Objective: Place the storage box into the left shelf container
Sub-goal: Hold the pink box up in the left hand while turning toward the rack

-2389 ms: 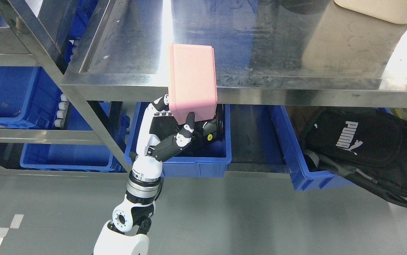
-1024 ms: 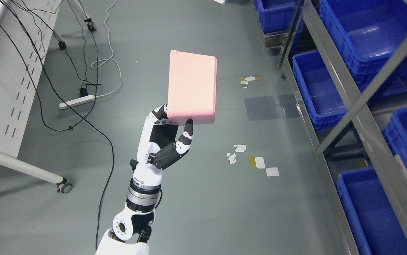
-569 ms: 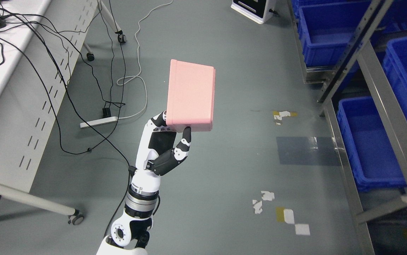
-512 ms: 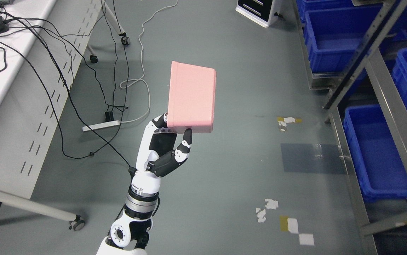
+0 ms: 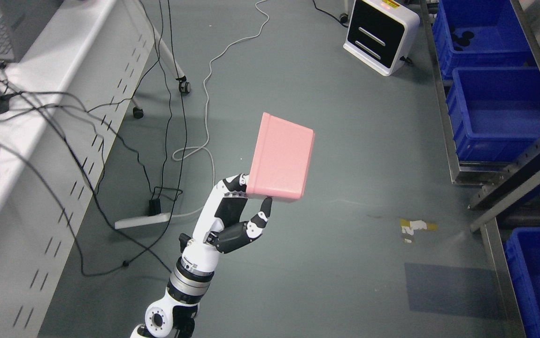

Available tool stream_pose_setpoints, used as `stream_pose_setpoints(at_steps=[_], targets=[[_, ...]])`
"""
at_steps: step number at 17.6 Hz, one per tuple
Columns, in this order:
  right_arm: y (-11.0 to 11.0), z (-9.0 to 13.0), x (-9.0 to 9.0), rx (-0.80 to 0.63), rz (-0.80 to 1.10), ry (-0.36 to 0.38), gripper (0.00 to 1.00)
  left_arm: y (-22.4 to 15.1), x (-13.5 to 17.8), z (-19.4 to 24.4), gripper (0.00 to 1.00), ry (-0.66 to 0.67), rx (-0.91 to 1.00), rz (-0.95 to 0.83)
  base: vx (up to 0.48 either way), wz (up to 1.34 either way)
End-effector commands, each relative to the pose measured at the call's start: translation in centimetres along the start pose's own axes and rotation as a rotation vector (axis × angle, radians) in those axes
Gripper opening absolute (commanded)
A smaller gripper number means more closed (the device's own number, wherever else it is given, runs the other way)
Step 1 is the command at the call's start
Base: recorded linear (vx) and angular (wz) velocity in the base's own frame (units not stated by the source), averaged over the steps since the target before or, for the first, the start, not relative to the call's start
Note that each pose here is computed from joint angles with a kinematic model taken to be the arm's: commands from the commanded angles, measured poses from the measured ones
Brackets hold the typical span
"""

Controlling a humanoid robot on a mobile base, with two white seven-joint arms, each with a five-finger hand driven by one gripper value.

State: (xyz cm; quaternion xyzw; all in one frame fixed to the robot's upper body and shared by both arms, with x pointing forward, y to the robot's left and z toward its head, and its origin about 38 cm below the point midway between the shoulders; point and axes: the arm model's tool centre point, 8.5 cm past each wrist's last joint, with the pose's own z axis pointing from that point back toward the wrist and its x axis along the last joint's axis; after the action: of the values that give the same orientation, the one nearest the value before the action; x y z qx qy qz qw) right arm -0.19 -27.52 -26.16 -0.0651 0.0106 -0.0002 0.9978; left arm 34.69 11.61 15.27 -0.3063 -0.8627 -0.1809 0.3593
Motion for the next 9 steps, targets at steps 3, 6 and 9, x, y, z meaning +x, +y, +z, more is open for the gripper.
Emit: stream_pose_setpoints(at_steps=[3, 6, 9], targets=[[-1.1, -0.1, 0.0, -0.017, -0.004, -0.008, 1.00, 0.3, -2.0, 2.9, 0.03, 0.110, 0.003, -0.009, 0.628, -0.37], [-1.1, -0.1, 0.0, -0.017, -0.004, -0.008, 1.00, 0.0, -2.1, 3.2, 0.03, 0.117, 0.002, -0.001, 0.545, -0.86], [-1.1, -0.1, 0.0, -0.017, -0.004, -0.008, 1.00, -1.2, -2.7, 4.8, 0.03, 0.152, -0.012, 0.028, 0.443, -1.21]])
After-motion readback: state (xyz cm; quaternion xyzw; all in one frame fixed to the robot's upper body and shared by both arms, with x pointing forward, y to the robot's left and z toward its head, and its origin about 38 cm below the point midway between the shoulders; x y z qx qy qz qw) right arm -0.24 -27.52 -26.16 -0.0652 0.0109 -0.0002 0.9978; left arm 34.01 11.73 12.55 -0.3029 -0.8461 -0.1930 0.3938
